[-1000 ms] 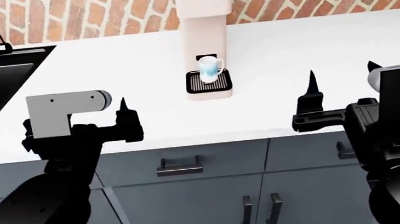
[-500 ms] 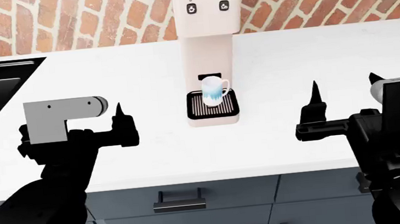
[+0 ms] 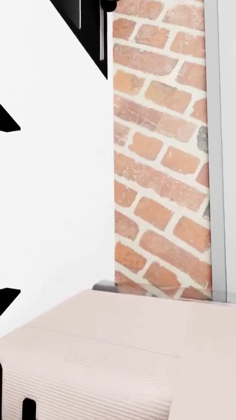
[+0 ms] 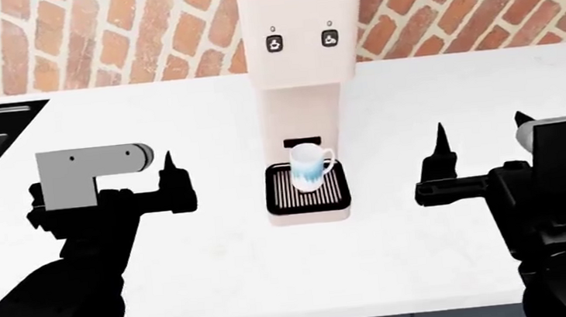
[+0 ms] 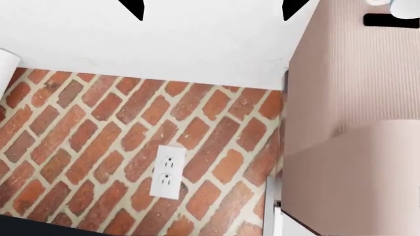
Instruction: Press the button on the coffee machine to serve coffee.
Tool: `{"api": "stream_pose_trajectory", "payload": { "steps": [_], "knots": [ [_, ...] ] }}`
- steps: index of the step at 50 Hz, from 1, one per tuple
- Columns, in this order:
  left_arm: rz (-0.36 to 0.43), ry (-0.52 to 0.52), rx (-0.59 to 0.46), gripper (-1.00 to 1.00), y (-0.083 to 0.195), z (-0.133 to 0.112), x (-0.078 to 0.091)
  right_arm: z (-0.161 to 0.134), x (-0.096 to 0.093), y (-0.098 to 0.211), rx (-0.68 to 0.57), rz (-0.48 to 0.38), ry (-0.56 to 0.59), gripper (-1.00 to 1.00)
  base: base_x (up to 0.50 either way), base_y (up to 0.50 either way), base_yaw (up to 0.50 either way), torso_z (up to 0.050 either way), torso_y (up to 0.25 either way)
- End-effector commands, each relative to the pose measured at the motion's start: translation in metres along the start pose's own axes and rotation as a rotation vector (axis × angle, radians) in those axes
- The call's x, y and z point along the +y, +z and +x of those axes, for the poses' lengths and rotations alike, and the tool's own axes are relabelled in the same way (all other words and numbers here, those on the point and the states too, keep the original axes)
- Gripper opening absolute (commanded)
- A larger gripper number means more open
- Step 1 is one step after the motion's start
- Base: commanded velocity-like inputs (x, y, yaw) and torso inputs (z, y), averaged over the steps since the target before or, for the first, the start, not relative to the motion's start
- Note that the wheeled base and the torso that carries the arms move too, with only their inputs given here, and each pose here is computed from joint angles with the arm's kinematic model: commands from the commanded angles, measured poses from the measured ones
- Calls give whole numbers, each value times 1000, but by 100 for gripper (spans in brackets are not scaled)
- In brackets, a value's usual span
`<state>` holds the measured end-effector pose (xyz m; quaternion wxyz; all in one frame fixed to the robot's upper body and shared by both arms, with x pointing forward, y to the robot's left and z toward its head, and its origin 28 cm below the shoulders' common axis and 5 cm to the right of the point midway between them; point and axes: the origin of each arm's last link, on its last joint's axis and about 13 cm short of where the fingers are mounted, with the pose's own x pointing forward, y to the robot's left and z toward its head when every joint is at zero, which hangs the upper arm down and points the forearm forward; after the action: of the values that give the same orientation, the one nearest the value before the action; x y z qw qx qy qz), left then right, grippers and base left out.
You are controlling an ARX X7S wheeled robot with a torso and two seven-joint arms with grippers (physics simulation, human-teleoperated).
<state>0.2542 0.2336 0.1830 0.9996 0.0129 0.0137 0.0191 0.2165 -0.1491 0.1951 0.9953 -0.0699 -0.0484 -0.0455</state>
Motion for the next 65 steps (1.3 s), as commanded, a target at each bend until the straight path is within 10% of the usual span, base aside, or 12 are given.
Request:
{"api": "stream_pose_trajectory", "payload": {
  "steps": [1,65],
  "knots": [
    [2,8,1,100,-3,0,2,0,1,-2,13,-4,5,100,86,0,0,0,0],
    [5,-1,21,100,-10,2,1,-19,24,54,-178,-5,305,100,38,0,0,0,0]
  ]
}}
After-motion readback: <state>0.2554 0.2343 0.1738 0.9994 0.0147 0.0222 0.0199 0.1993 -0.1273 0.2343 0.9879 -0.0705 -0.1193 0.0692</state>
